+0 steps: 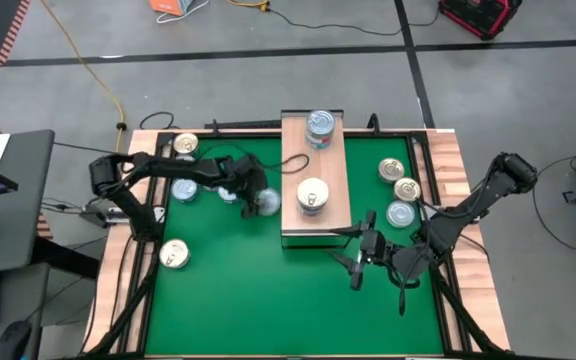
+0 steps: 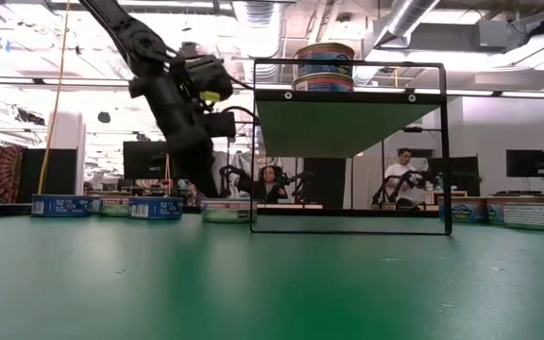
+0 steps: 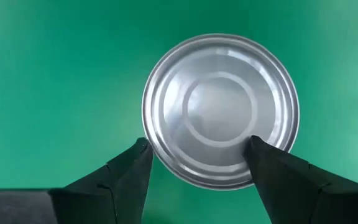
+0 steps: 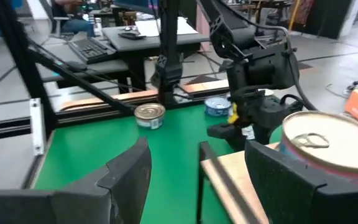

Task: Stack canned seafood by type on shelf
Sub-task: Put the green tuna can on the shelf

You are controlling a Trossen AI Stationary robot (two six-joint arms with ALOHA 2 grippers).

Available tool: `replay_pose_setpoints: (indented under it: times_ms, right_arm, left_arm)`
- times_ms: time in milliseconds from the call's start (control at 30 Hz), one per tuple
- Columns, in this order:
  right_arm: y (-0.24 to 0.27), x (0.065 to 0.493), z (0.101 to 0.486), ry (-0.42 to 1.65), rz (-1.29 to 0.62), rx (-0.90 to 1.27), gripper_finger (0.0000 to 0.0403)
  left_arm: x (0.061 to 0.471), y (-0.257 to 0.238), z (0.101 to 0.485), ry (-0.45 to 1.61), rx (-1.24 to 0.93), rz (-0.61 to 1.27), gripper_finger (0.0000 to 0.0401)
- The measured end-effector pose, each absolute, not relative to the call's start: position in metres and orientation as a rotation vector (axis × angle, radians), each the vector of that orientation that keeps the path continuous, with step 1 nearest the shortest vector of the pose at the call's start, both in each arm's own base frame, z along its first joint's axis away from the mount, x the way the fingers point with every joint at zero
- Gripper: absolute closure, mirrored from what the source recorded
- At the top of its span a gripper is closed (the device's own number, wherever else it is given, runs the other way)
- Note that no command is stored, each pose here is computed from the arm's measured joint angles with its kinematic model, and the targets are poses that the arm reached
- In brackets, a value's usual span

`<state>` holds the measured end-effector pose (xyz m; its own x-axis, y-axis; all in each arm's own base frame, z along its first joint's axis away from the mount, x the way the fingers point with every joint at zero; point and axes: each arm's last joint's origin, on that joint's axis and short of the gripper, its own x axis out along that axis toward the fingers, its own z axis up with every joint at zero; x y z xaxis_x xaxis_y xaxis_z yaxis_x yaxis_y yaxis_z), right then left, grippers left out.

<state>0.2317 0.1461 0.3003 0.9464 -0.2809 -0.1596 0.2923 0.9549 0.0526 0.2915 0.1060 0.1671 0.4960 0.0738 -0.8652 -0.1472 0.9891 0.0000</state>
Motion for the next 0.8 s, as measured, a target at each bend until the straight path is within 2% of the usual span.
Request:
replay_pose_setpoints:
  times_ms: [233, 533, 700, 800]
  right_arm:
    - [0.167, 0.239, 0.278, 0.197, -0.26, 0.11, 0.0117]
    - [0.188, 0.268, 0.219, 0.304, -0.242, 0.191, 0.0117]
    - [0.2, 0.285, 0.202, 0.343, -0.252, 0.17, 0.0117]
    - [0.202, 0.288, 0.197, 0.363, -0.258, 0.148, 0.0117]
  left_arm:
    - [0.292, 0.037, 0.172, 1.057, -0.042, 0.047, 0.0147]
    - [0.286, -0.043, 0.169, 1.045, -0.014, 0.045, 0.0147]
    - [0.279, -0.073, 0.169, 1.015, 0.02, 0.118, 0.0147]
    - [0.274, -0.081, 0.169, 0.997, 0.013, 0.223, 0.0147]
